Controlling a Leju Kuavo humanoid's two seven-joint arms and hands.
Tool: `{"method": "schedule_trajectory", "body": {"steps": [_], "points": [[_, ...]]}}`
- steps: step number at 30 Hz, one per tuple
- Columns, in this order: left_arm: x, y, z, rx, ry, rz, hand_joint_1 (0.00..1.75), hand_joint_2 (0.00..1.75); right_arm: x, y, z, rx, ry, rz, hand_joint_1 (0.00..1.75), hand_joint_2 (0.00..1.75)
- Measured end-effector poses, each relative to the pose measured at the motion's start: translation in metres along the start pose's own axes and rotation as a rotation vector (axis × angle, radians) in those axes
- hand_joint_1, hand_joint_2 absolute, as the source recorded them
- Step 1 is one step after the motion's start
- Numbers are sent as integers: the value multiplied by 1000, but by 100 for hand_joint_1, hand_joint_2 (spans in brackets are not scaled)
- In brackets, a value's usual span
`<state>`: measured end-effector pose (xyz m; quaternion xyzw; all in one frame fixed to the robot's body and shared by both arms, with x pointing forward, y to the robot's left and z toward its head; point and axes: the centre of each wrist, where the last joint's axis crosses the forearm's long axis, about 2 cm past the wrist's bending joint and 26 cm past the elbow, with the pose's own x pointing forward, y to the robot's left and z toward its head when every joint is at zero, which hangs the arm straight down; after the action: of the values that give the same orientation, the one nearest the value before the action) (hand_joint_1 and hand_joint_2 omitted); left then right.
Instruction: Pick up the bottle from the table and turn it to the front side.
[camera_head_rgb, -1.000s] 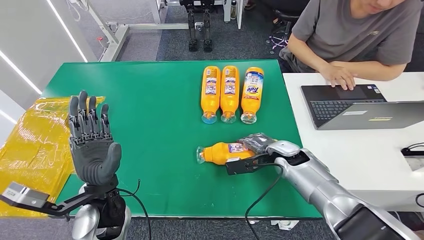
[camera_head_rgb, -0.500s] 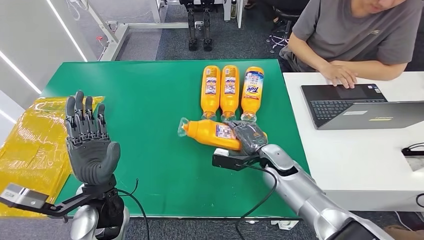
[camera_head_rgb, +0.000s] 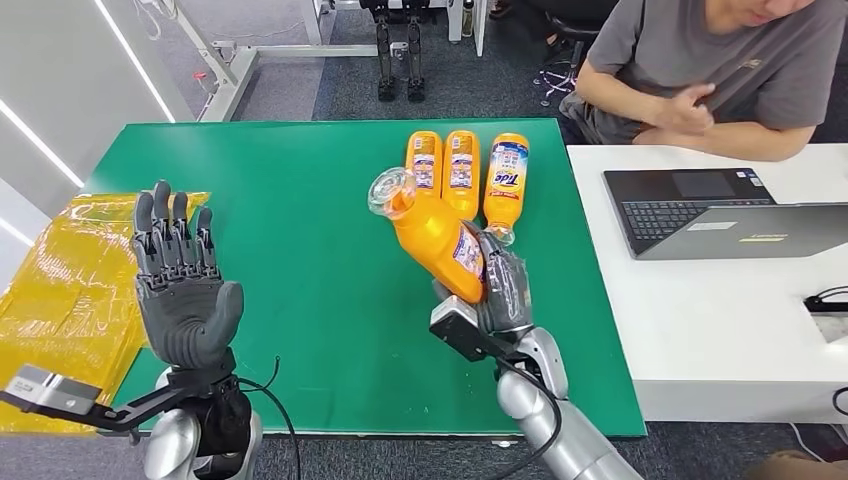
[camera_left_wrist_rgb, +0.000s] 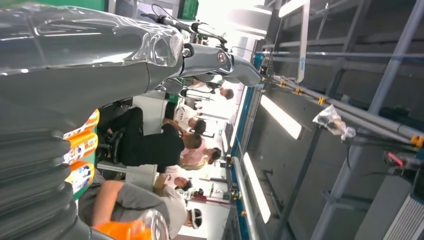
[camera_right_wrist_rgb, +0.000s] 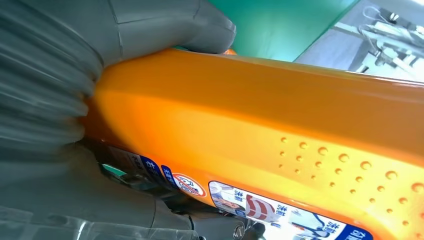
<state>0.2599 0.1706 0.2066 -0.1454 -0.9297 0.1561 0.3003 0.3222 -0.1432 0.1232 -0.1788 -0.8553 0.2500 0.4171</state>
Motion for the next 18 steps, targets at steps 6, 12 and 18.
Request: {"method": "schedule_trajectory", "body": {"steps": [6, 12, 18], "points": [[-16, -16, 13, -68, 83, 117, 0, 175, 11, 12, 12, -6, 12, -99, 175, 175], [-37, -36, 35, -168, 212, 250, 0, 175, 19, 18, 14, 11, 1, -122, 175, 175], [-51, -43, 50, -260, 301, 284, 0, 175, 25, 21, 19, 63, -28, -91, 175, 175]]}}
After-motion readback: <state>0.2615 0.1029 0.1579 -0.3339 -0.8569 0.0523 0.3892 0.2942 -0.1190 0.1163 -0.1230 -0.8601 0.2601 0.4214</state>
